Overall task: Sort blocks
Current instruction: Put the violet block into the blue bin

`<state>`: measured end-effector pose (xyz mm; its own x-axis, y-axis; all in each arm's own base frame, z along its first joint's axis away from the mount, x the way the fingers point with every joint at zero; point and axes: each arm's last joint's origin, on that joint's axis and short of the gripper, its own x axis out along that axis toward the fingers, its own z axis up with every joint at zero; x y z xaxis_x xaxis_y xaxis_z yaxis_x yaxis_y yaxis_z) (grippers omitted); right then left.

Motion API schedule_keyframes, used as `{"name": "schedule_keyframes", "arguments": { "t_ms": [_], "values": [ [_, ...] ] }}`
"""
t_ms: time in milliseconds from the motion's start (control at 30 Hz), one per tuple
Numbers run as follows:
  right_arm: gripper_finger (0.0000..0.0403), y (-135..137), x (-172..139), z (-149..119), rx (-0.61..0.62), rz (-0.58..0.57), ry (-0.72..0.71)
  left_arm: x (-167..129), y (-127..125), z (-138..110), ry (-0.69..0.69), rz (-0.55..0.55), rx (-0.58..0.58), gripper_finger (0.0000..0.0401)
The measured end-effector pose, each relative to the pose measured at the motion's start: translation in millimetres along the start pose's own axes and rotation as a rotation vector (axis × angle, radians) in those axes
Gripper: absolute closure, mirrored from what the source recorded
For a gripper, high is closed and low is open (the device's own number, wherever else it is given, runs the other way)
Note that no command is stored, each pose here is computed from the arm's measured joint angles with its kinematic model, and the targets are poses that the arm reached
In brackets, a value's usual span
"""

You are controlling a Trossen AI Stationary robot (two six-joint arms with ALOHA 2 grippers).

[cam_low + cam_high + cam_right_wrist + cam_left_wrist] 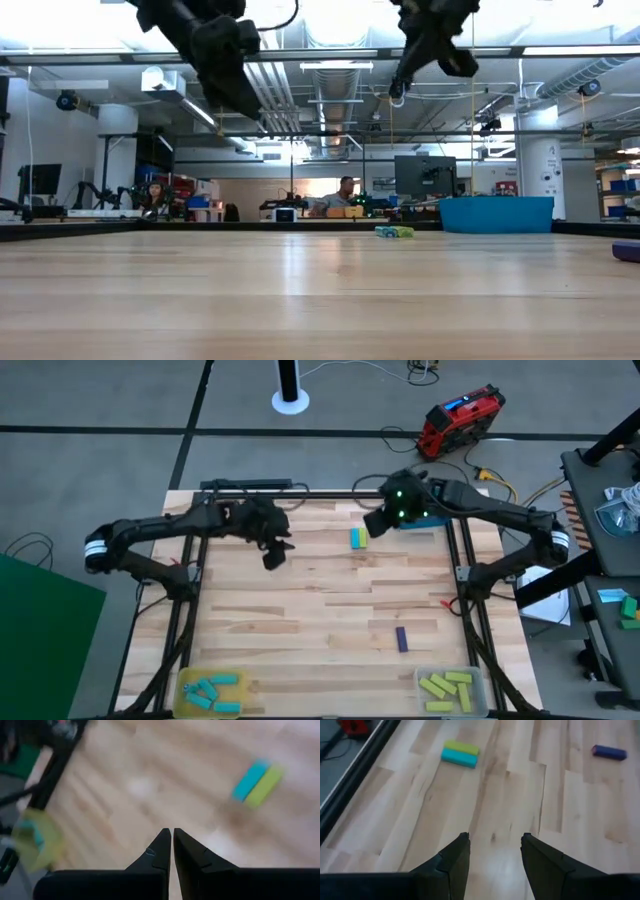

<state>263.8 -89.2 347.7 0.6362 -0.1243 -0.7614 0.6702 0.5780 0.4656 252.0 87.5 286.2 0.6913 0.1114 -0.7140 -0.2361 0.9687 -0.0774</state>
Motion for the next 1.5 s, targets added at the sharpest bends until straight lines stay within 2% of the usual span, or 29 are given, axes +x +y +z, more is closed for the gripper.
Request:
{"name": "schedule_keyframes", "arguments": {
  "t_ms": [67,200,333,500,667,867,1133,1267,1500],
  "values": [
    [0.039,10.5,1.7,-11.0,0.025,0.026,0.065,-1.3,10.3,0.2,-0.011,-0.019,-0.01,0.0246],
    [0.039,24.6,1.7,-42.1,0.13,0.002,0.25,-3.8,25.1,5.5,-0.042,0.011,-0.016,0.0246],
    [0.039,34.7,-5.0,-76.8,0.221,-0.094,0.424,-10.6,29.9,15.9,-0.099,0.03,0.023,0.0246],
    [0.039,46.6,-13.5,-112.5,0.239,-0.181,0.525,-21.2,29.8,30.1,-0.155,0.043,0.083,0.0246],
    [0.039,51.5,-10.6,-146.2,0.258,-0.252,0.58,-29.1,30.5,39.3,-0.185,0.09,0.099,0.0246],
    [0.039,43.0,6.7,-191.3,0.262,-0.38,0.625,-32.9,32.2,43.1,-0.197,0.133,0.096,0.0246],
    [0.039,23.3,50.6,-235.6,0.281,-0.268,0.623,-30.7,35.3,40.6,-0.192,0.142,0.099,0.0246],
    [0.039,9.5,68.7,-249.6,0.306,-0.316,0.616,-30.0,35.6,39.9,-0.191,0.142,0.099,0.0246],
    [0.0388,8.4,77.8,-253.3,0.29,-0.349,0.592,-29.7,35.6,39.6,-0.189,0.142,0.098,0.0246]
  ]
}}
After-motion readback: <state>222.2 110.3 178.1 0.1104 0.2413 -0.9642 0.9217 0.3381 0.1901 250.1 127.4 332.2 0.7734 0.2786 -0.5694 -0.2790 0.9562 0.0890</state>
